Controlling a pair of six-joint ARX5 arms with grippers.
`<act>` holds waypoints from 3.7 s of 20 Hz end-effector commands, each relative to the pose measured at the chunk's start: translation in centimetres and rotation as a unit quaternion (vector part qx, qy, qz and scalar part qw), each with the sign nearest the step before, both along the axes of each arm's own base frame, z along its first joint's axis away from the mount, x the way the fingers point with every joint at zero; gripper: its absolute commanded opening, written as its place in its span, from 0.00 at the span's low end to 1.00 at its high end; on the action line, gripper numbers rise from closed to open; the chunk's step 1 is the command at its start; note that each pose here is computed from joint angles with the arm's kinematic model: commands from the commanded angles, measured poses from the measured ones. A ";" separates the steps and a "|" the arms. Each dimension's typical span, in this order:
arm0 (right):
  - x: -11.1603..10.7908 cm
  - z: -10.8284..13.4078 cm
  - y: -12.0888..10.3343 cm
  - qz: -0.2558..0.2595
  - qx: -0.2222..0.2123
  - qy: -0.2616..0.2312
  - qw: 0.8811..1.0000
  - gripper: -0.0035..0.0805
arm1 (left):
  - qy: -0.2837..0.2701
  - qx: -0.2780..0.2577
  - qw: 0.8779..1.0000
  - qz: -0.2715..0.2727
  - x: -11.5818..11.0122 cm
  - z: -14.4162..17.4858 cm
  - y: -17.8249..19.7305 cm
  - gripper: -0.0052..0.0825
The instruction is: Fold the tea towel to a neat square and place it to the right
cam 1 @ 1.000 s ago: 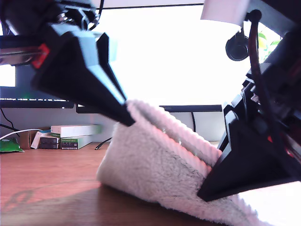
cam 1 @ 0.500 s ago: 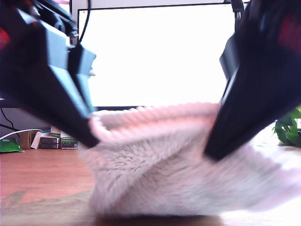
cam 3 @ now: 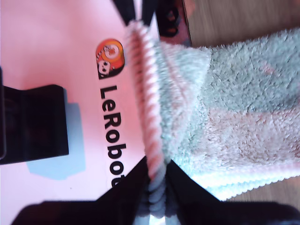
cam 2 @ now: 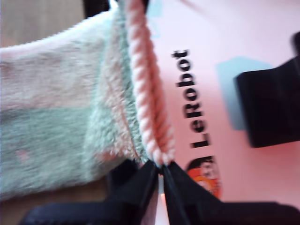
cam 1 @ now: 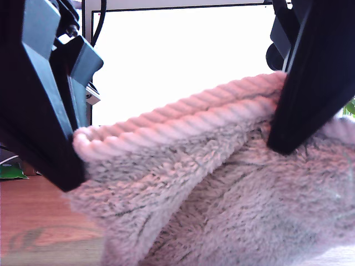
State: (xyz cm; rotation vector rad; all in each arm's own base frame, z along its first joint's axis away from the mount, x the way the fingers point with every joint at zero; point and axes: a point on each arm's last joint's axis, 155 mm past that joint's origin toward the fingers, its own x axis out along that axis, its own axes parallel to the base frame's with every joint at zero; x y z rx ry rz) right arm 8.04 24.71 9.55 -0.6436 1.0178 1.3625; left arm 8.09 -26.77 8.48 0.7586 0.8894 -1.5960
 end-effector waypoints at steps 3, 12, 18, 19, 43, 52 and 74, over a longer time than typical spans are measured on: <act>0.6 -2.1 -0.1 -0.010 -0.036 0.019 0.999 0.03 | -0.002 0.016 0.999 0.033 1.3 -0.8 1.1 0.03; 7.6 -1.8 0.5 -0.053 -0.043 -0.036 0.997 0.03 | -0.080 -0.025 0.991 0.109 8.2 0.2 0.9 0.03; 12.1 -3.4 0.6 -0.069 -0.056 -0.060 0.994 0.03 | -0.116 -0.052 0.981 0.147 12.0 1.1 1.4 0.03; 12.7 -3.5 0.8 -0.074 -0.055 -0.061 0.994 0.03 | -0.119 -0.054 0.980 0.150 12.5 1.1 1.4 0.03; 19.2 -6.5 0.1 -0.115 -0.082 -0.108 0.984 0.16 | -0.162 -0.073 0.966 0.190 19.7 -1.9 1.1 0.23; 21.3 -5.6 -0.1 -0.146 -0.088 -0.148 0.974 0.47 | -0.167 -0.078 0.964 0.191 19.9 -1.7 1.0 0.23; 19.7 2.0 3.5 -0.221 -0.004 -0.067 0.973 0.03 | -0.087 -0.120 0.965 0.218 16.0 2.1 1.7 0.03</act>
